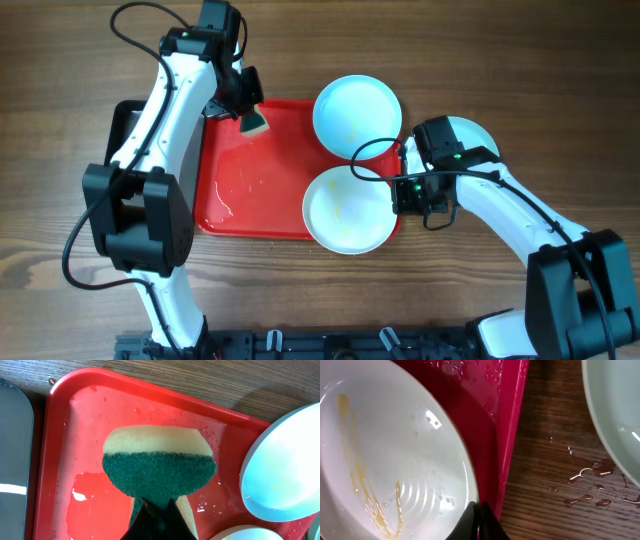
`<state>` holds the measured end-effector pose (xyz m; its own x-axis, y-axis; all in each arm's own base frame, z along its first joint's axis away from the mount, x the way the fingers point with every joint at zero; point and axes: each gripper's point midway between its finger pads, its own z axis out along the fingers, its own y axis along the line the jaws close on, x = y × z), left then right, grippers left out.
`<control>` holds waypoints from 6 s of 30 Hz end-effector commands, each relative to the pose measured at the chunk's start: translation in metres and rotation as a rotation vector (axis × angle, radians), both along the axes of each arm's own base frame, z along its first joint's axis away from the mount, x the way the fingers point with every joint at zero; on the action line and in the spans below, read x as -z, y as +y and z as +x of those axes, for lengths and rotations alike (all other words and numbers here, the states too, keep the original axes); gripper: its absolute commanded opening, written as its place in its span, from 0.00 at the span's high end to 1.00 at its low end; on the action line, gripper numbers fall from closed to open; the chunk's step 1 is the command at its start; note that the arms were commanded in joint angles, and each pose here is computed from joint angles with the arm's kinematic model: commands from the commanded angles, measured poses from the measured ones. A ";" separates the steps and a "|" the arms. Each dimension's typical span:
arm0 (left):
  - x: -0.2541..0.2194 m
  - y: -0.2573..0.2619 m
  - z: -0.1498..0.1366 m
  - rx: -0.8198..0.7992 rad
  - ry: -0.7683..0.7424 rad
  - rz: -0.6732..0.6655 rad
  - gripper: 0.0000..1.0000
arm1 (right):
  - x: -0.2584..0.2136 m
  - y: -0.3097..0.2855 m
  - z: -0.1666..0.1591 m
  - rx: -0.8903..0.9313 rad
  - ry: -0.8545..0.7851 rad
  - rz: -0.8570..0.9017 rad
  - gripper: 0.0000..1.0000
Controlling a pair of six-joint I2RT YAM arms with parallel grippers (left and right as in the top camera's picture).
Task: Clean dirty plates on tray and stack at the side
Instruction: 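Move the right gripper to the rim of the lower plate on the tray, then drag the gripped plate left toward the sponge with the right gripper, then lower the sponge in the left gripper onto the held plate, then scrub the plate surface with the sponge while the right gripper holds it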
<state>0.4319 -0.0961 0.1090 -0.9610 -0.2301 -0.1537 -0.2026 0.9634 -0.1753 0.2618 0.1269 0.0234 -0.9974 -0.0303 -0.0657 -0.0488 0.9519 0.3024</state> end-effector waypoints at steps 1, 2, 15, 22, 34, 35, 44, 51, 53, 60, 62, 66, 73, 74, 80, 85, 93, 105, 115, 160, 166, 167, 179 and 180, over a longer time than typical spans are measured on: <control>0.003 0.000 0.003 -0.013 0.002 0.001 0.96 | -0.002 0.015 -0.007 -0.050 0.023 0.014 0.95; 0.003 0.000 0.003 -0.013 0.002 0.001 0.96 | -0.006 0.025 -0.007 -0.072 0.017 0.018 0.96; 0.003 0.000 0.004 -0.013 0.001 0.001 0.96 | -0.033 0.110 0.016 0.062 -0.082 0.151 0.96; 0.004 0.000 0.003 -0.013 0.001 0.002 0.96 | -0.033 0.147 0.034 0.003 -0.150 0.222 0.96; 0.004 0.004 0.004 -0.018 -0.003 0.022 0.96 | -0.053 0.086 0.016 -0.098 -0.012 -0.051 0.80; 0.004 0.004 0.004 -0.018 -0.003 0.022 0.96 | -0.052 0.085 0.015 -0.106 -0.008 -0.055 0.79; 0.004 0.004 0.004 -0.017 -0.002 0.022 0.96 | -0.008 0.085 0.001 -0.144 0.133 -0.083 0.79; 0.004 0.004 0.004 -0.018 -0.002 0.022 0.96 | 0.007 0.087 -0.003 -0.171 0.169 -0.079 0.78; 0.004 0.004 0.004 -0.018 -0.002 0.022 0.96 | 0.014 0.087 -0.004 -0.168 0.190 -0.085 0.78; 0.004 0.004 0.004 -0.018 -0.003 0.022 0.96 | 0.019 0.094 -0.006 -0.197 0.202 -0.046 0.96; 0.004 0.004 0.004 -0.018 -0.003 0.022 0.96 | 0.016 0.101 -0.002 -0.199 0.191 -0.017 0.96; 0.004 0.004 0.004 -0.018 -0.003 0.022 0.96 | 0.001 0.129 0.023 -0.143 0.119 0.090 0.96; 0.004 0.004 0.004 -0.018 -0.002 0.022 0.96 | -0.006 0.164 0.080 0.120 -0.144 0.082 0.96; 0.004 0.004 0.004 -0.018 -0.002 0.022 0.96 | -0.007 0.167 0.083 0.142 -0.179 0.065 0.96; 0.004 0.004 0.004 -0.018 -0.002 0.022 0.96 | -0.009 0.182 0.079 0.151 -0.273 0.014 0.91; 0.004 0.004 0.004 -0.018 -0.003 0.022 0.96 | -0.011 0.179 0.087 0.064 -0.316 0.001 0.66; 0.004 0.003 0.005 -0.018 -0.005 0.021 0.96 | -0.014 0.184 0.101 -0.184 -0.359 0.102 0.66; 0.003 0.003 0.008 -0.018 -0.017 0.019 0.96 | 0.012 0.197 0.086 -0.238 -0.260 0.179 0.75; 0.004 0.003 0.005 -0.018 -0.006 0.021 0.96 | 0.029 0.192 0.086 -0.104 -0.190 0.161 0.90; 0.135 -0.023 -0.071 0.115 0.111 0.057 0.96 | 0.027 0.189 0.089 0.030 -0.110 0.211 0.96; 0.133 0.005 -0.039 -0.071 0.021 0.065 0.96 | 0.028 0.188 0.088 0.030 -0.104 0.206 0.96; 0.133 0.010 -0.038 -0.108 0.021 0.073 0.96 | 0.028 0.187 0.087 0.030 -0.103 0.206 0.96; 0.136 0.038 -0.100 -0.240 0.285 0.158 0.96 | 0.028 0.187 0.087 0.020 -0.107 0.204 0.96; 0.136 0.041 -0.102 -0.228 0.293 0.160 0.96 | 0.028 0.187 0.087 0.020 -0.106 0.204 0.96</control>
